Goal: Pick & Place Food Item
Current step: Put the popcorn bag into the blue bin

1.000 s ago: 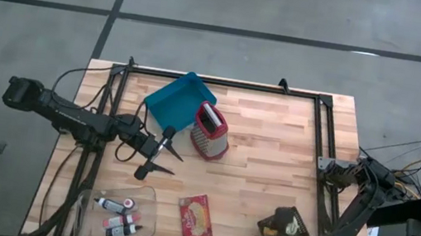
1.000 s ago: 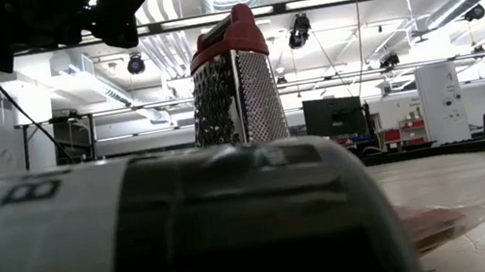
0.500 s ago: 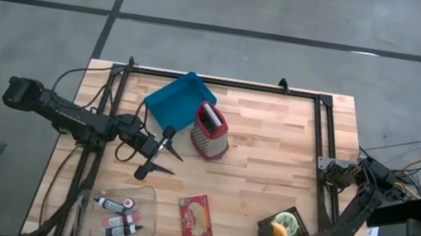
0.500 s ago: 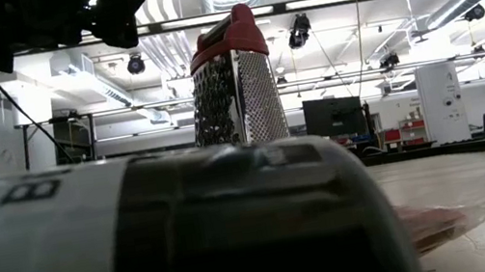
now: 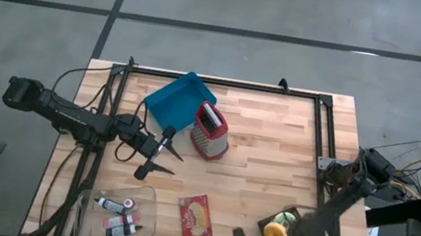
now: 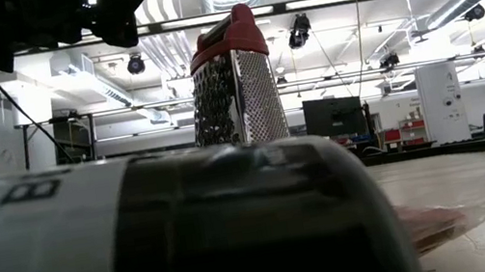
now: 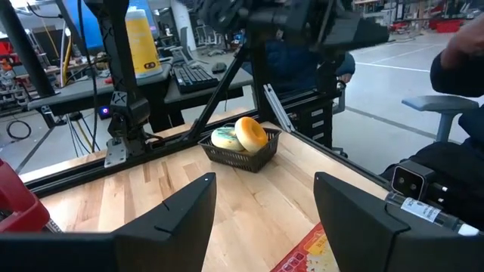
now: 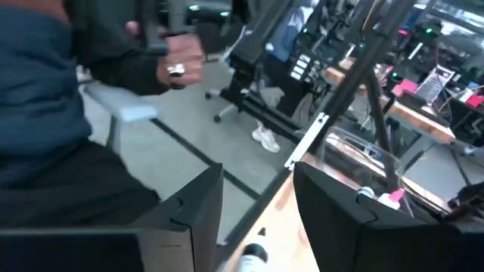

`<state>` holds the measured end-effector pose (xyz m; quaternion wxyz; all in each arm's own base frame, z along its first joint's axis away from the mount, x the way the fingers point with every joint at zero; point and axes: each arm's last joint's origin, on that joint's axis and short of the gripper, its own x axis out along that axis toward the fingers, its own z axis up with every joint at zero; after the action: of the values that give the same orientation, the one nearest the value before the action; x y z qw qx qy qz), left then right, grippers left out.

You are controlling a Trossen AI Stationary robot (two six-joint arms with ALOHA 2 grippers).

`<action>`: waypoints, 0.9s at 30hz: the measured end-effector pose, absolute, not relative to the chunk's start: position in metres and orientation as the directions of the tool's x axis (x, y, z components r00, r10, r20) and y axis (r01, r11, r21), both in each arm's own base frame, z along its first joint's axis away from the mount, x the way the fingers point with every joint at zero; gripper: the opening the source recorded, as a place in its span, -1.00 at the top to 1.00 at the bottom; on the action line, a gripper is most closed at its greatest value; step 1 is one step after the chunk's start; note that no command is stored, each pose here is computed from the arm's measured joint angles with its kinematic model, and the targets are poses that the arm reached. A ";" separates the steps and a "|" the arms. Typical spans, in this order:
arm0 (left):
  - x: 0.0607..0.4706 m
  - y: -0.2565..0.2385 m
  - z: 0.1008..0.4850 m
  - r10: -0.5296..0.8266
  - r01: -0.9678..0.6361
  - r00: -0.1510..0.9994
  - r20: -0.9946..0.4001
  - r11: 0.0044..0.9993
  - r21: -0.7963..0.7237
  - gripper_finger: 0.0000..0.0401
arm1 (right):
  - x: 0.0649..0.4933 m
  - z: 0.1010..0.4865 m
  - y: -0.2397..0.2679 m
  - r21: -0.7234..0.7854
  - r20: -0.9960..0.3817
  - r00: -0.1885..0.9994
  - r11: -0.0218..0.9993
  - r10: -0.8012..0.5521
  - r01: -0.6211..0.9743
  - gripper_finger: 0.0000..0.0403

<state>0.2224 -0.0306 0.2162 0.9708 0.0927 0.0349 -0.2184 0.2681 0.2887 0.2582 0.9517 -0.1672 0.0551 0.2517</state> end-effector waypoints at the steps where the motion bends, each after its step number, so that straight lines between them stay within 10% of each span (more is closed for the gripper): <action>1: 0.222 -0.031 0.216 -0.418 0.431 0.902 -0.108 0.888 0.164 -0.13 | 0.273 0.255 0.279 -0.288 -0.173 0.870 0.822 0.461 -0.492 0.22; 15: 0.222 -0.031 0.215 -0.419 0.433 0.901 -0.116 0.887 0.160 -0.13 | 0.296 0.232 0.142 -0.233 -0.026 0.920 0.893 0.391 -0.386 0.23; 27: 0.221 -0.030 0.209 -0.395 0.417 0.904 -0.163 0.898 0.139 -0.13 | 0.288 0.203 0.125 -0.177 -0.069 0.921 0.903 0.385 -0.391 0.23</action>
<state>0.2207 -0.0298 0.2094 0.9720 0.0854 0.0656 -0.2088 0.2879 0.1250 0.2032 0.9754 -0.0940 0.0160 0.1987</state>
